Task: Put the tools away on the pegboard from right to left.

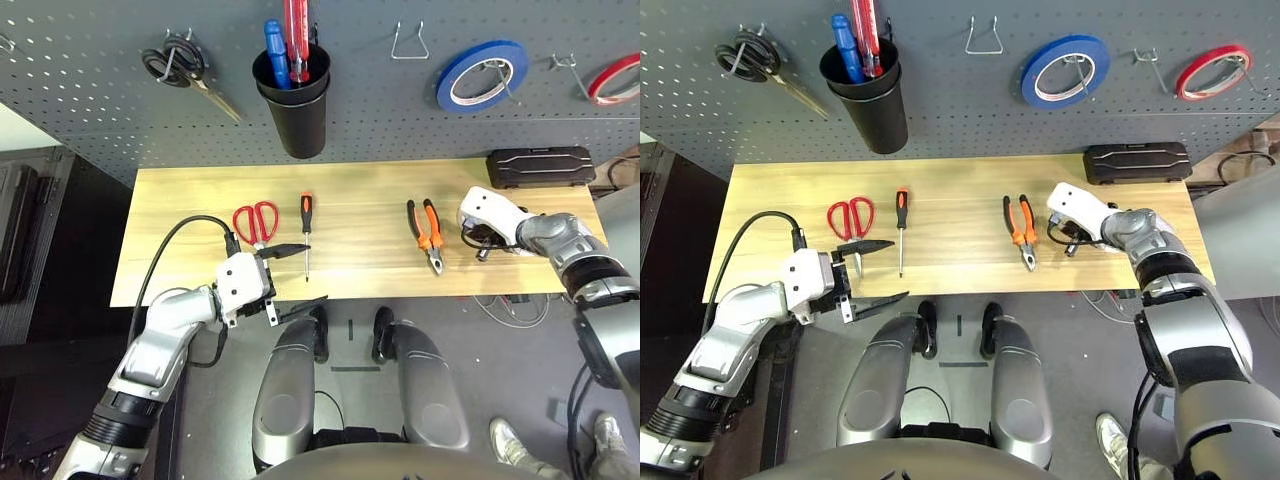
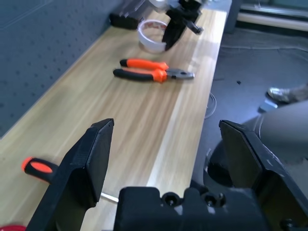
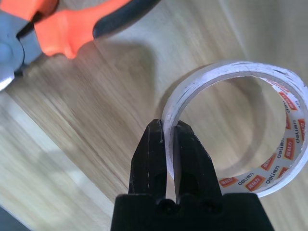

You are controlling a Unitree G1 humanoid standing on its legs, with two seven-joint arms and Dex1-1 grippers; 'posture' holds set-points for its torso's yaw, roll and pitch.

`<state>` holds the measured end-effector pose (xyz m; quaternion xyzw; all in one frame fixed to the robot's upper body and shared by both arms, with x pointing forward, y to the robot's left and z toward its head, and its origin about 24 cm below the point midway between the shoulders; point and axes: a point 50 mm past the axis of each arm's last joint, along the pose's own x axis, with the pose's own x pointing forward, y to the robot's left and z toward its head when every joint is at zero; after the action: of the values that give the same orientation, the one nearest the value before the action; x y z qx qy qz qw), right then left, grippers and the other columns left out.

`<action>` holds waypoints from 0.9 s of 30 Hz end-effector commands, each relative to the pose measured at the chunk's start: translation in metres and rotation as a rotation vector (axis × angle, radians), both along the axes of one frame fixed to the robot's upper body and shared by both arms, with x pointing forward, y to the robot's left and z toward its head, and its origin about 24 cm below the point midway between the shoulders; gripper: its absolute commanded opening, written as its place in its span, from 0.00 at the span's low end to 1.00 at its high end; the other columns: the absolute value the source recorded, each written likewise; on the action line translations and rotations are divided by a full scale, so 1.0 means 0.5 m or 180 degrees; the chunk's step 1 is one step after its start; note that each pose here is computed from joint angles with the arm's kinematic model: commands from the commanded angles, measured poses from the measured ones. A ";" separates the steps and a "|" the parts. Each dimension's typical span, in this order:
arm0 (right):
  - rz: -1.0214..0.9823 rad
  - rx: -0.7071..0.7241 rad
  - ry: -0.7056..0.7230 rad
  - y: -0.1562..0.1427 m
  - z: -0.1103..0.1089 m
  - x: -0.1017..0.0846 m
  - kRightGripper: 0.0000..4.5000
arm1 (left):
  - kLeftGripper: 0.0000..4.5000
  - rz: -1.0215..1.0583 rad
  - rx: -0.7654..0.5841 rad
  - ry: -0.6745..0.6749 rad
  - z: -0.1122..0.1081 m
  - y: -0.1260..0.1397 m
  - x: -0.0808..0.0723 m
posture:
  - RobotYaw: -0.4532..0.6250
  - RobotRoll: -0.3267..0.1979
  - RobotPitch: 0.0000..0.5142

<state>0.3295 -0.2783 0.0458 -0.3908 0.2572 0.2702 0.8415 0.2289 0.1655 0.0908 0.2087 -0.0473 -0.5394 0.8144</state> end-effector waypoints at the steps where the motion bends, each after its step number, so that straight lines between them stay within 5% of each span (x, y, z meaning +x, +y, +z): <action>1: -0.0139 0.0018 -0.0410 -0.017 -0.001 -0.035 0.01 | 1.00 -0.0037 -0.0121 0.0078 -0.008 -0.002 -0.006 | 0.55 0.62 0.53; 13: -0.0562 0.0088 -0.1977 -0.049 -0.001 -0.136 0.01 | 1.00 0.0093 -0.0909 -0.0083 0.050 -0.011 0.025 | 0.52 0.62 0.40; 27: -0.0357 0.0350 -0.2979 -0.044 0.075 -0.110 0.01 | 1.00 0.0037 -0.1122 -0.0138 0.062 -0.033 0.036 | 0.51 0.62 0.33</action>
<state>0.2754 -0.2943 0.0798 -0.4070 -0.1412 0.0434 0.9014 0.2476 0.1509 0.1245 0.0835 -0.1638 -0.5088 0.8410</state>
